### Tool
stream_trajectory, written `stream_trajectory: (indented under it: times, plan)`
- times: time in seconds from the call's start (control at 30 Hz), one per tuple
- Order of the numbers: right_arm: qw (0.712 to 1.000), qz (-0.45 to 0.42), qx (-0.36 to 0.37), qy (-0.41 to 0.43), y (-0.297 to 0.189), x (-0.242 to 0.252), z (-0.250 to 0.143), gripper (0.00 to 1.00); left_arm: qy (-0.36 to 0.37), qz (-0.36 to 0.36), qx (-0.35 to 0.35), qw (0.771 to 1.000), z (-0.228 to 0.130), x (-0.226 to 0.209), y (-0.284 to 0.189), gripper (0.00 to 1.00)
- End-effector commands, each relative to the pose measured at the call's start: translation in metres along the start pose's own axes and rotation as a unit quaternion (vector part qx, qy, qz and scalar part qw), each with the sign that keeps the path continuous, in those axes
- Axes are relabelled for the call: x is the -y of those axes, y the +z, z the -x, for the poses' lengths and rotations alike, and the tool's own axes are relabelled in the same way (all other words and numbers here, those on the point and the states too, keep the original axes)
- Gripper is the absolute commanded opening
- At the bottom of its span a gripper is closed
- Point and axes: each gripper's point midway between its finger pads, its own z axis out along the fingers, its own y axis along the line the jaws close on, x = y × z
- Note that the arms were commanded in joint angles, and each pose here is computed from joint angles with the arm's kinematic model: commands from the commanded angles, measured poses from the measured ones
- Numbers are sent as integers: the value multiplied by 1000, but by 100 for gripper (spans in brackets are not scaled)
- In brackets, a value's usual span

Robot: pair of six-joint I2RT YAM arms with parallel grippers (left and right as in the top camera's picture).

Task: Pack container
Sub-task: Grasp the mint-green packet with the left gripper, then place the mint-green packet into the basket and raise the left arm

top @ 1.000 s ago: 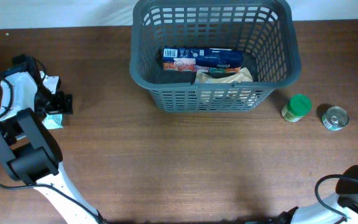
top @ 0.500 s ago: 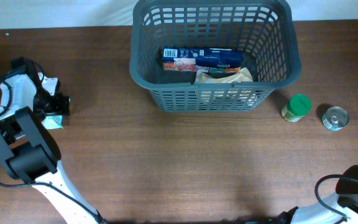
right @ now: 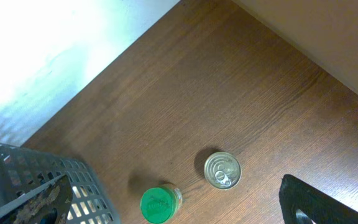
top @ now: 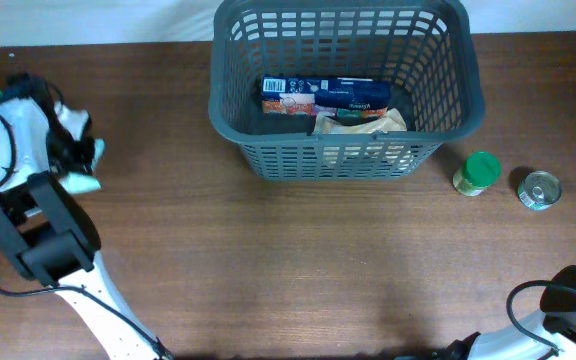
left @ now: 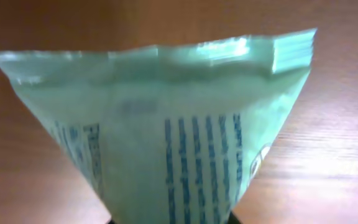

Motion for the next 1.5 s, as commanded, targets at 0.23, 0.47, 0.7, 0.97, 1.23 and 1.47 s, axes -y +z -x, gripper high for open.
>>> stream_trajectory:
  times: [0.23, 0.47, 0.7, 0.97, 1.23, 1.47]
  plan:
    - [1000, -3, 0, 4, 2, 2, 1, 99, 92, 10, 351, 932, 102, 105, -258, 2]
    - [1000, -3, 0, 4, 2, 2, 1, 99, 399, 15, 542, 740, 90, 303, -385, 2]
    - [1000, -3, 0, 4, 2, 2, 1, 99, 611, 2, 432, 664, 54, 462, -290, 2]
    - [1000, -3, 0, 4, 2, 2, 1, 99, 594, 16, 253, 763, 74, 448, -138, 2]
    - [1000, -3, 0, 4, 2, 2, 1, 99, 559, -9, 137, 818, 55, 418, -71, 5]
    - [1000, -3, 0, 4, 2, 2, 1, 99, 541, -15, 146, 828, 49, 420, -88, 99]
